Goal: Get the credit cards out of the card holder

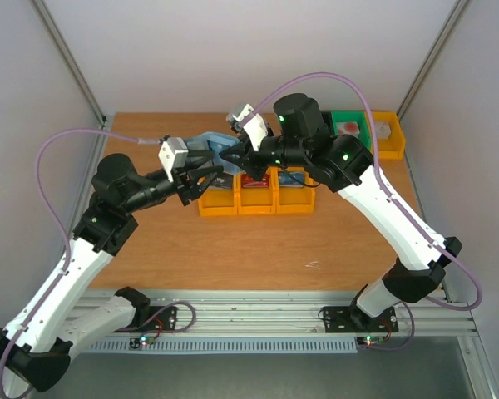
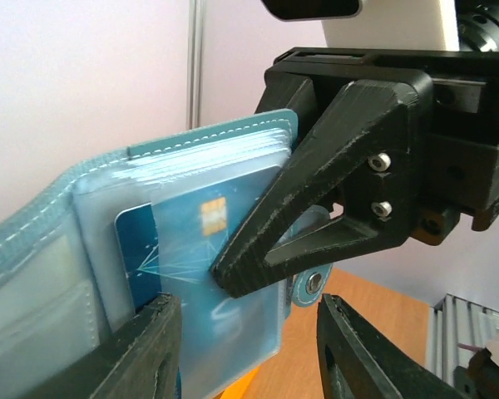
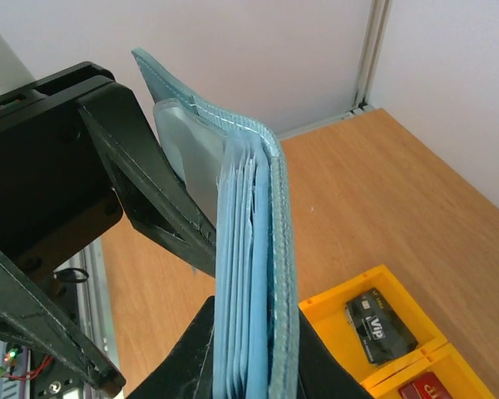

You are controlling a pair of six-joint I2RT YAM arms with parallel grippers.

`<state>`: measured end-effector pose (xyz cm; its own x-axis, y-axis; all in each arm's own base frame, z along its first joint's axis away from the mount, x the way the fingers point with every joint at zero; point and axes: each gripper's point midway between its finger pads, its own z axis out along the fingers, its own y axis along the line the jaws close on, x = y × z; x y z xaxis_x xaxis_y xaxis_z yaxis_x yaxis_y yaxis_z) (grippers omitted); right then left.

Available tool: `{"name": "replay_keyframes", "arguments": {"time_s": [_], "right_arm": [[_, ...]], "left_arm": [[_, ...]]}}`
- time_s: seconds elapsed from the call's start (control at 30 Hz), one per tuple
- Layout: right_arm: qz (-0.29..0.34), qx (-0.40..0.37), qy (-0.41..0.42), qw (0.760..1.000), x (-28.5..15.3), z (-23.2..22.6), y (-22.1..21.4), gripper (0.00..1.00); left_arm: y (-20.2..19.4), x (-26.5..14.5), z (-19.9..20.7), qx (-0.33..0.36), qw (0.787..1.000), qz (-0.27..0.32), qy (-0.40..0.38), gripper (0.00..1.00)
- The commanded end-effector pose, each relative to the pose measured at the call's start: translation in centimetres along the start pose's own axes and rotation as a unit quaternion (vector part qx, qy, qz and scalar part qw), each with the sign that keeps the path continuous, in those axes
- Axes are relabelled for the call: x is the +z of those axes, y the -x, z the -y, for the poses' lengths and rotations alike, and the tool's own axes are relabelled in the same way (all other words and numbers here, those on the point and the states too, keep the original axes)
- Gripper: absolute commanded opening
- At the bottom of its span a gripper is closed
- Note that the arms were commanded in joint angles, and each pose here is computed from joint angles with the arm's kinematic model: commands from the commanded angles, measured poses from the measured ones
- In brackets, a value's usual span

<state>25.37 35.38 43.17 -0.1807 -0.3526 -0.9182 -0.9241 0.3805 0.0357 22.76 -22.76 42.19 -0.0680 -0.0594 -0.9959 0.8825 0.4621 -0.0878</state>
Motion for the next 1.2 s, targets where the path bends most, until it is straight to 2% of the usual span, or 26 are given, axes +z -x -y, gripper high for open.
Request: {"name": "replay_keyframes", "arguments": {"time_s": [0.0, 0.23, 0.5, 0.87, 1.0, 1.17], "right_arm": [[0.025, -0.024, 0.026, 0.999, -1.7, -1.7, 1.3, 0.01], [0.022, -0.039, 0.082, 0.996, -1.9, -3.6, 1.0, 0.01], [0.025, -0.074, 0.149, 0.986, -3.2, -6.4, 0.5, 0.01], [0.028, -0.076, 0.178, 0.981, -3.6, -7.4, 0.3, 0.01], [0.029, -0.070, 0.172, 0.982, -3.0, -7.0, 0.6, 0.01], [0.027, -0.089, 0.161, 0.983, -1.8, -7.2, 0.8, 0.01]], "left_arm": [[1.9, -0.3, -1.7, 0.025, 0.998, 0.022, 0.059, 0.46], [1.7, -0.2, -1.6, 0.043, 0.997, 0.019, 0.056, 0.46], [1.6, -0.5, -2.1, 0.021, 0.997, 0.019, 0.071, 0.47], [1.5, -0.4, -1.6, 0.019, 0.998, 0.015, 0.056, 0.46], [1.4, -0.1, 0.5, 0.043, 0.999, 0.016, -0.001, 0.40], [1.5, 0.8, 1.4, 0.028, 0.999, 0.018, -0.034, 0.36]]}}
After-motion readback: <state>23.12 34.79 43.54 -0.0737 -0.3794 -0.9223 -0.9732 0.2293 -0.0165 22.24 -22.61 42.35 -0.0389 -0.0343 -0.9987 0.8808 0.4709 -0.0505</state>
